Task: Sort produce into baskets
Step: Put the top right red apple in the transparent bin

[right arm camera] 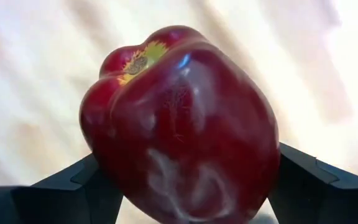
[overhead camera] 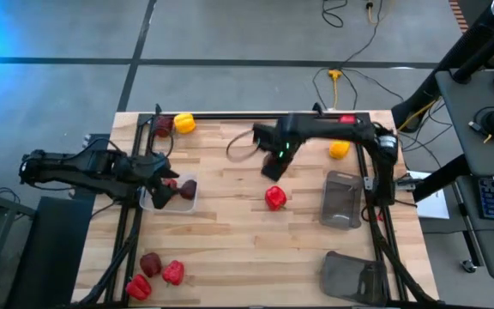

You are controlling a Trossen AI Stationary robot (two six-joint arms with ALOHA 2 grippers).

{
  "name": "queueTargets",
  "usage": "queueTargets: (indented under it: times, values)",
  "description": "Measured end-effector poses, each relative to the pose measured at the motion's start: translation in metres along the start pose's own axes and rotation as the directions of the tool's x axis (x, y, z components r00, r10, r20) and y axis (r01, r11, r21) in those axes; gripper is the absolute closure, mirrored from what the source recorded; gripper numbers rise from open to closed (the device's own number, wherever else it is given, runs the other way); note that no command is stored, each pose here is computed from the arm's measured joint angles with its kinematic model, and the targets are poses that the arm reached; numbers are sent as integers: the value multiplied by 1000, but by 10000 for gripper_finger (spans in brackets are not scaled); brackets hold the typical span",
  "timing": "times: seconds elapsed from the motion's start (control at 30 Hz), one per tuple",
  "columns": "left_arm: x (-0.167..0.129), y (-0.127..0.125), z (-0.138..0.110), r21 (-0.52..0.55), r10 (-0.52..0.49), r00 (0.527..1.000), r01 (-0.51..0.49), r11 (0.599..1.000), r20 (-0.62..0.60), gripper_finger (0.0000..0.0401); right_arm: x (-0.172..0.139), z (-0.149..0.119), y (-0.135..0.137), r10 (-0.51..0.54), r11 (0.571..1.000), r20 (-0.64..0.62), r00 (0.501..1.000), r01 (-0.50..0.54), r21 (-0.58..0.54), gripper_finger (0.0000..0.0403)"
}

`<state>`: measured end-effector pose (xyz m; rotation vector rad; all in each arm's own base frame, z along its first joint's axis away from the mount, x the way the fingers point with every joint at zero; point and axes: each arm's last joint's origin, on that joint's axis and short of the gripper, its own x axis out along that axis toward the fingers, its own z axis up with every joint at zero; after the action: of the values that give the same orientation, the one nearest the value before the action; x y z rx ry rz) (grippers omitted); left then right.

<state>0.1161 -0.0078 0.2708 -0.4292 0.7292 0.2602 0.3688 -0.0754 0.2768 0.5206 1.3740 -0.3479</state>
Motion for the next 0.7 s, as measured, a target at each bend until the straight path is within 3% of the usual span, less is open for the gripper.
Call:
queueTargets:
  times: [0.17, 0.27, 0.47, 0.7]
  values:
    - [6, -14, 4, -47, -135, 989, 138, 989, 58, 115, -1, -20, 97, 215, 977, 209, 954, -209, -54, 101]
    - [10, -25, 8, -32, -204, 975, 208, 978, 83, 115, 7, -33, 138, 311, 950, 248, 918, -290, -115, 101]
    - [3, -45, 22, -161, -246, 963, 262, 951, 111, 115, 38, -51, 165, 271, 960, 172, 947, -252, -124, 101]
    - [-14, -69, 35, -94, -342, 923, 362, 927, 178, 115, 79, -75, 194, 242, 949, 64, 968, -222, -224, 99]
